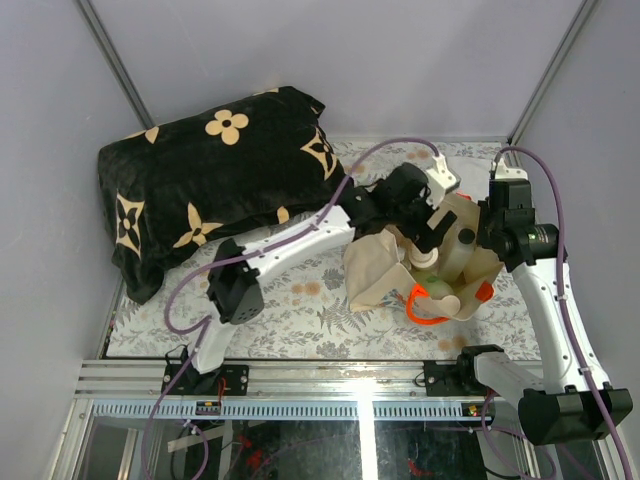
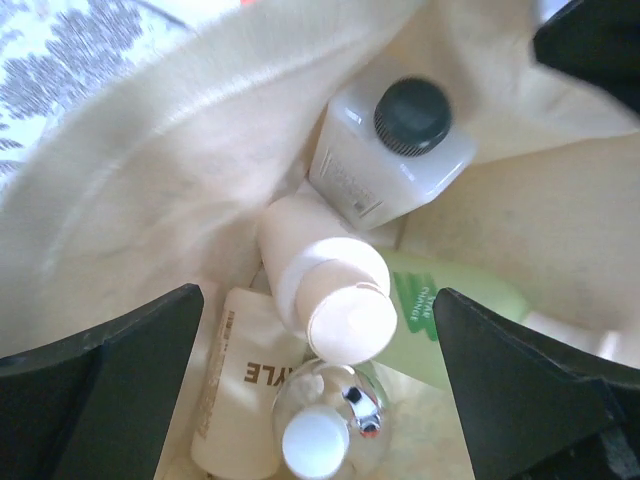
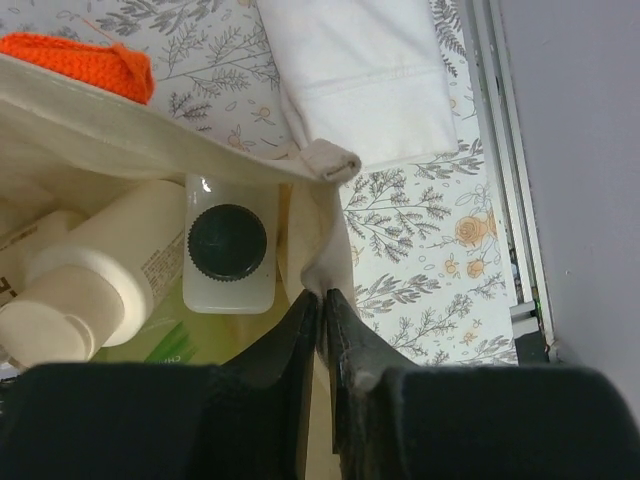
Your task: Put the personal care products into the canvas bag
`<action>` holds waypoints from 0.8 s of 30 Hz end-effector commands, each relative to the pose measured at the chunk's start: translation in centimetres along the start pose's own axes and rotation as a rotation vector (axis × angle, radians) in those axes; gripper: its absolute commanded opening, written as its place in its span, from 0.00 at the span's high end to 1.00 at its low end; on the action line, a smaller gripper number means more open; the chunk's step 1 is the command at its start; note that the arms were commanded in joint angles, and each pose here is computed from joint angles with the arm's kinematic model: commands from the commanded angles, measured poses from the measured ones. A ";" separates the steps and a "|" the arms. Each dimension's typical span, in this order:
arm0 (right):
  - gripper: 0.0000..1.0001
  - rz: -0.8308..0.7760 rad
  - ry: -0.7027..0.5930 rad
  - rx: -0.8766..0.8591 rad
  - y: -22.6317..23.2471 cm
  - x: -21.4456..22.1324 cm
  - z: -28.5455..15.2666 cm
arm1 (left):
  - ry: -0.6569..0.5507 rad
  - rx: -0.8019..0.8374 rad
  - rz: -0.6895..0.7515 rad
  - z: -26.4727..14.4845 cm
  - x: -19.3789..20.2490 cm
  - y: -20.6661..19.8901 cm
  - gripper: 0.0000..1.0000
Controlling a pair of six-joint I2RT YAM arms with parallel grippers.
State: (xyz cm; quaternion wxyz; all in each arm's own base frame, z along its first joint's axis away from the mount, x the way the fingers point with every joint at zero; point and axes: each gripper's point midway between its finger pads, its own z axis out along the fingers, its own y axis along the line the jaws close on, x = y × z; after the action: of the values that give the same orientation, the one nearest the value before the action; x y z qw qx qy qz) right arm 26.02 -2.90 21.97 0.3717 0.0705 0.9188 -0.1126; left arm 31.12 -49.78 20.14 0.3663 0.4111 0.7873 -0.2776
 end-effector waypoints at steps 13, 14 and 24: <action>0.81 0.039 -0.198 -0.027 -0.9 -6.5 -5.0 | -0.538 -0.238 -0.185 -22.5 -14.4 6.3 0.00; 0.80 0.046 -0.223 -0.028 -1.0 -7.2 -5.4 | -0.549 -0.276 -0.193 -23.8 -14.1 6.7 0.00; 0.67 0.161 -0.445 -0.093 -1.0 -12.5 -9.4 | -0.430 -0.574 -0.355 -28.5 -5.9 11.1 0.00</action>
State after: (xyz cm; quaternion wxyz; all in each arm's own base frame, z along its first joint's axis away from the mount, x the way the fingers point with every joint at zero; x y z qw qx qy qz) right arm 27.98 -2.40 33.09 0.5075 0.0854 0.8536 -0.0804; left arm 32.09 -28.40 43.71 0.5965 0.1364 0.7517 -0.2459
